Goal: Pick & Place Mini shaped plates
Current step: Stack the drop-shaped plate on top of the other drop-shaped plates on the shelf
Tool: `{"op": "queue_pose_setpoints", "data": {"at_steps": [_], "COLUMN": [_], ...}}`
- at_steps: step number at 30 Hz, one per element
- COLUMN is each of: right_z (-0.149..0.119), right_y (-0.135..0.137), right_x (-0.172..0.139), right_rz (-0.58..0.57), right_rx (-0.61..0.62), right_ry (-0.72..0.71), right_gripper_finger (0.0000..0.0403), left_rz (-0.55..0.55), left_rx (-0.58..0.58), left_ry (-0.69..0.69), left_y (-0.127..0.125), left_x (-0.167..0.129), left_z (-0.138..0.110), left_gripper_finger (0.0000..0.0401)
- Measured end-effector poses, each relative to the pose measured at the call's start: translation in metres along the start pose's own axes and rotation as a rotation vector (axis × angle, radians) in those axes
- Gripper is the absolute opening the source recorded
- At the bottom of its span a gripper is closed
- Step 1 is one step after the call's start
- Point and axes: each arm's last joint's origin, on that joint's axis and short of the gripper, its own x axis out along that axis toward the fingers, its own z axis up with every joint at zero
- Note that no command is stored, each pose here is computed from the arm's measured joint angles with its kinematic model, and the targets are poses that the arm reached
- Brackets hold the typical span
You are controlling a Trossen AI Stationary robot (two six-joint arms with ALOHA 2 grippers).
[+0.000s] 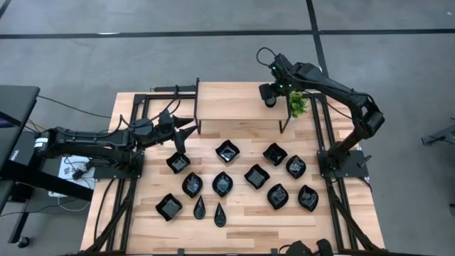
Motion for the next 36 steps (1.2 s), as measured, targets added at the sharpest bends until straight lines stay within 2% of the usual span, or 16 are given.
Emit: {"op": "queue_pose_setpoints", "data": {"at_steps": [14,26,31,36], "right_z": [0.0,-0.001,-0.002,-0.004], "right_y": [0.0,-0.001,-0.003,-0.003], "right_x": [0.0,-0.001,-0.01,-0.01], "right_rz": [-0.003,-0.01,-0.075,-0.08], "right_rx": [0.01,0.016,-0.01,-0.031], "right_ry": [-0.007,0.008,0.033,0.049], "right_gripper_finger": [0.0013,0.0071,0.0065,0.0036], "left_rz": [-0.036,-0.036,-0.037,-0.037], "left_rx": [0.0,0.0,0.0,0.0], "left_ry": [0.007,0.007,0.006,0.006], "left_y": [-0.001,-0.001,-0.001,-0.001], "left_x": [0.0,0.0,0.0,0.0], "left_z": [0.0,0.0,0.0,0.0], "left_gripper_finger": [0.0175,0.0176,0.0176,0.0176]}}
